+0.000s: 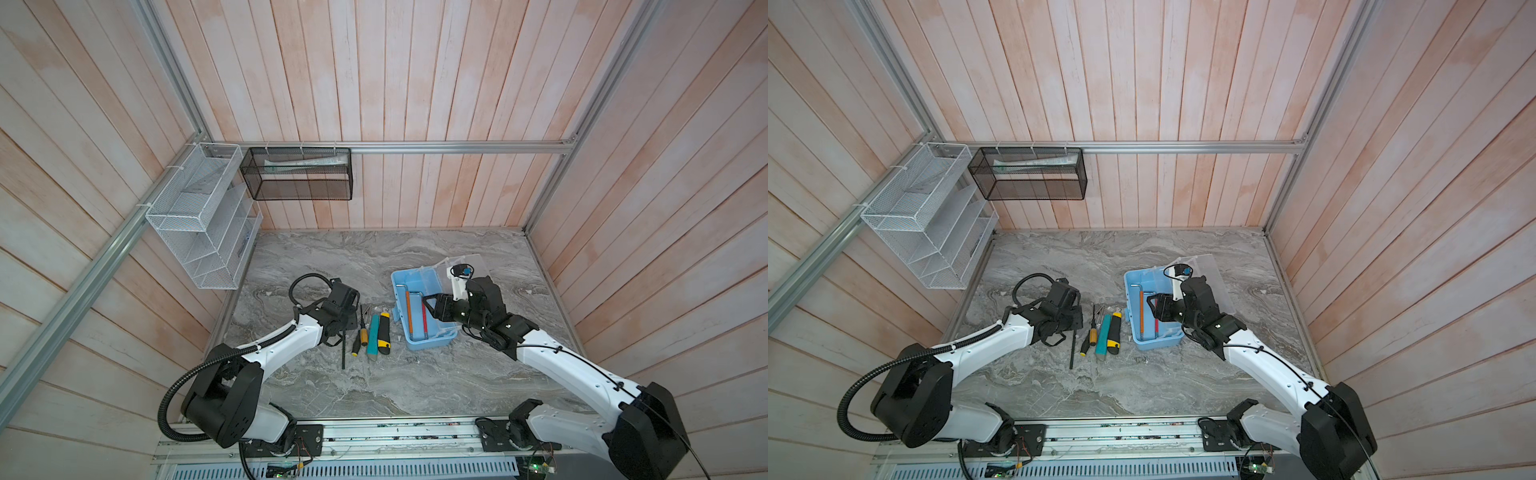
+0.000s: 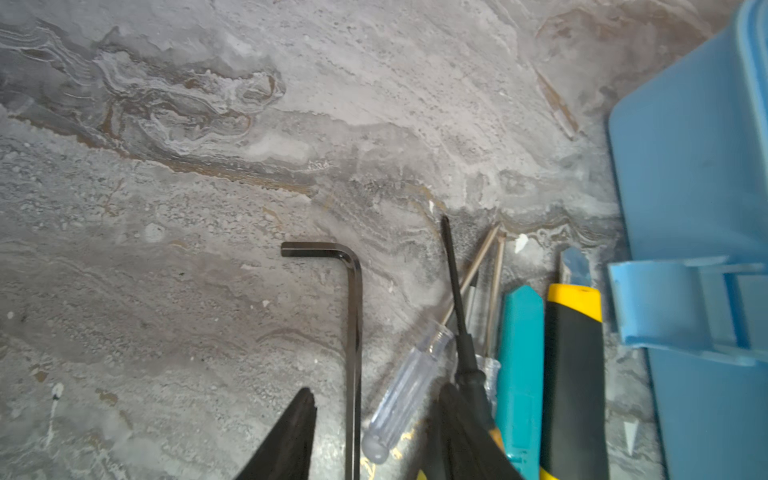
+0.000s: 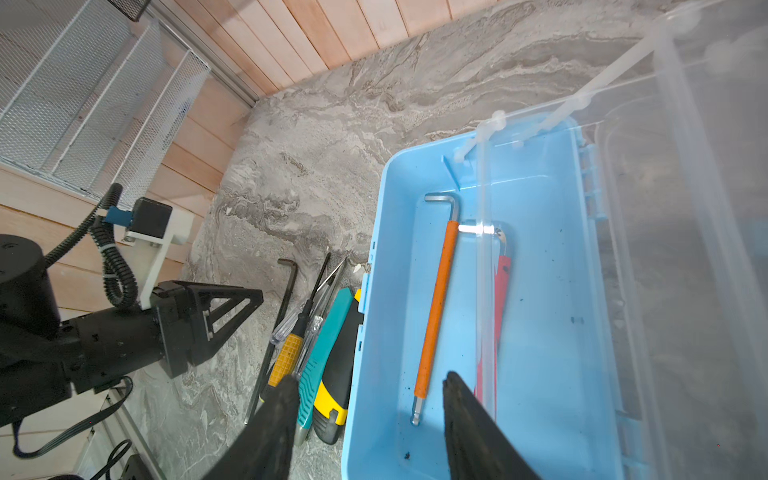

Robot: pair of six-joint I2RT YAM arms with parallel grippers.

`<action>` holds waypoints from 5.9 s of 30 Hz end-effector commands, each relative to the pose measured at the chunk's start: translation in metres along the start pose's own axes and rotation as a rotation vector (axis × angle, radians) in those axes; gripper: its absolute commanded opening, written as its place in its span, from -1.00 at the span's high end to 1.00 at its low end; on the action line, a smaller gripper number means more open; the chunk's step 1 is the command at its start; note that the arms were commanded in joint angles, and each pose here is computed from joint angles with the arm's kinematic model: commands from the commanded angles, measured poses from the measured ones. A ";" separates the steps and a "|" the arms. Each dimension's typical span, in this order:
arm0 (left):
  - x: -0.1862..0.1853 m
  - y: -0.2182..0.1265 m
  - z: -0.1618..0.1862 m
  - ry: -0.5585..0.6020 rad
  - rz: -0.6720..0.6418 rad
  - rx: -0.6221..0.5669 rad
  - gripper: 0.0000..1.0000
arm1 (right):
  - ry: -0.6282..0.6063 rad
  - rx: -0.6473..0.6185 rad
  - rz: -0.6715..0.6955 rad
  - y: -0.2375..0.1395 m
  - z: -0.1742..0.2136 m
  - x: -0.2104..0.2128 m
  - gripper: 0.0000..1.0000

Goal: Pack the tool kit
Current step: 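Move the left gripper back to the black L-shaped hex key, then grasp the black hex key's long arm with the left gripper, then carry the black hex key with left gripper over the blue box, then lower the black hex key into the box and open left gripper, then move the left gripper back and grasp the teal-handled tool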

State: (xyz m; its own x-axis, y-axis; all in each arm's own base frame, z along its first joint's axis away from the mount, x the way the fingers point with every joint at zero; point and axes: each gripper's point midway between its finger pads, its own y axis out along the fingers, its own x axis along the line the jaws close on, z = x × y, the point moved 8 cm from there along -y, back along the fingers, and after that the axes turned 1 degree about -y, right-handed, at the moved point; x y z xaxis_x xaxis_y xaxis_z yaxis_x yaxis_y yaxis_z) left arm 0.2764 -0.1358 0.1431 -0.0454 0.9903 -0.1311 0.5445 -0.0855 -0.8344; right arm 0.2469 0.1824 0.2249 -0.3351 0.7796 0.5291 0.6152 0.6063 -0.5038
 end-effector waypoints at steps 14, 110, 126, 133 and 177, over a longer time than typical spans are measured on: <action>0.007 0.043 0.011 0.016 -0.014 0.069 0.40 | 0.002 -0.008 0.005 0.011 -0.001 0.004 -0.10; -0.200 0.050 -0.060 -0.052 0.492 -0.057 0.49 | 0.096 -0.136 0.041 -0.021 -0.006 -0.041 -0.10; -0.142 -0.026 -0.055 0.074 0.348 -0.182 0.48 | 0.072 -0.150 -0.018 -0.040 -0.019 -0.023 -0.10; -0.111 -0.016 -0.010 0.077 0.289 -0.068 0.48 | 0.054 -0.127 -0.043 -0.036 -0.015 -0.009 -0.13; -0.066 0.032 0.059 0.103 0.096 0.140 0.41 | 0.058 -0.060 -0.022 -0.010 0.005 -0.018 -0.29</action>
State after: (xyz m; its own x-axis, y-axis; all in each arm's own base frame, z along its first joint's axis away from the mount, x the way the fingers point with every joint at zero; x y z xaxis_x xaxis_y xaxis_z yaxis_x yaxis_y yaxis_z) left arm 0.2509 -0.2152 0.1044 0.1087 0.9725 -0.2061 0.4320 -0.2330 -0.8713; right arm 0.2428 0.1615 0.2209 -0.3043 0.7532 0.5832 0.6479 0.6125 -0.4529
